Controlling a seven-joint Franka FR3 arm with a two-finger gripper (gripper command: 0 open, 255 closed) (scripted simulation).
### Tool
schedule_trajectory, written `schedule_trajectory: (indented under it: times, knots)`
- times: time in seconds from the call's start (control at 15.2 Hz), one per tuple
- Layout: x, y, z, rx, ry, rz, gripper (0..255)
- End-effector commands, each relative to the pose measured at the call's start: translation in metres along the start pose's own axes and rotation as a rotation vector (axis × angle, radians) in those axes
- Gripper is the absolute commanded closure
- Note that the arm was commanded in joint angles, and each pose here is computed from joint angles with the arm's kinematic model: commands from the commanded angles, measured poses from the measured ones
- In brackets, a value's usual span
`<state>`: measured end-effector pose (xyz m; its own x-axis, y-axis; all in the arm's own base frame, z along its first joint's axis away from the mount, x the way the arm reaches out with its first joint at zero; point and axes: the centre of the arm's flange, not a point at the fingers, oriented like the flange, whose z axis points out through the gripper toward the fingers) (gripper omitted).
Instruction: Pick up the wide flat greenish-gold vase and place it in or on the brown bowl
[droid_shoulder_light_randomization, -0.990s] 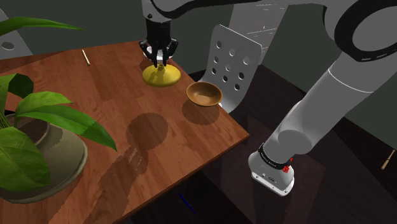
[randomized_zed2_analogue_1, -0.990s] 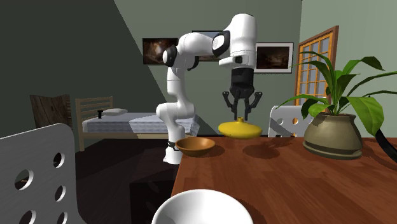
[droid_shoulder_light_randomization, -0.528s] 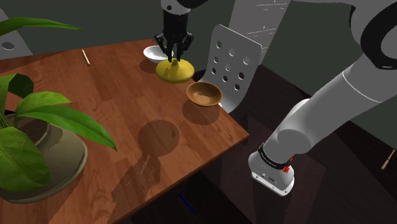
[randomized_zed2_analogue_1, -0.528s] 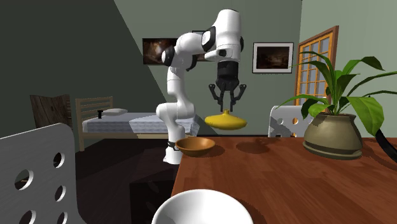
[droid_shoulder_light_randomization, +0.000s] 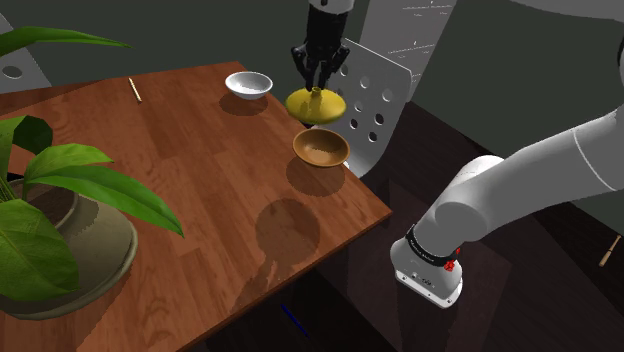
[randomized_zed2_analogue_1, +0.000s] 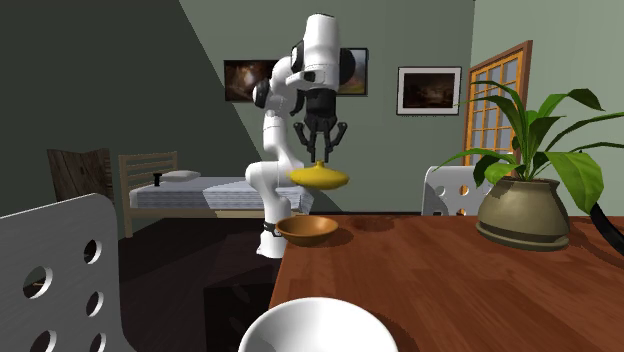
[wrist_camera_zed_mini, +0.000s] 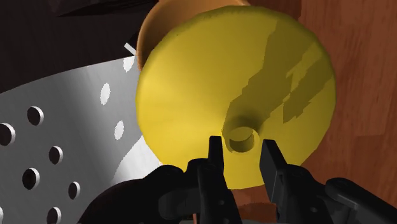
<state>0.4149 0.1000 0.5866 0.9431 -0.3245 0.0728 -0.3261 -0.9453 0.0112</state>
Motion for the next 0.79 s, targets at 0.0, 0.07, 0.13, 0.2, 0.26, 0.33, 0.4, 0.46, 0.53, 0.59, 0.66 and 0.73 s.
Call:
schedule_trajectory:
  times: [0.0,0.07,0.13,0.2,0.26,0.33,0.4,0.46,0.53,0.59,0.66,0.73]
  knots:
    - [-0.011,0.024,-0.007,0.001,-0.001,-0.001,255]
    - [-0.016,0.036,-0.01,0.001,-0.001,-0.001,255]
    - [-0.016,0.036,-0.005,0.001,-0.001,-0.001,255]
    - [-0.017,0.036,0.001,0.001,-0.001,-0.001,255]
    - [-0.017,0.036,0.006,0.001,-0.001,-0.001,255]
    - [-0.018,0.036,0.011,0.001,-0.001,-0.001,255]
    - [-0.018,0.036,0.016,0.001,-0.001,-0.001,255]
    - [-0.018,0.036,0.022,0.001,-0.001,-0.001,255]
    - [-0.019,0.036,0.027,0.001,-0.001,-0.001,255]
    - [-0.019,0.036,0.032,0.001,-0.001,-0.001,255]
    - [-0.019,0.035,0.038,0.001,-0.001,-0.001,255]
    - [-0.02,0.035,0.043,0.001,-0.001,-0.001,255]
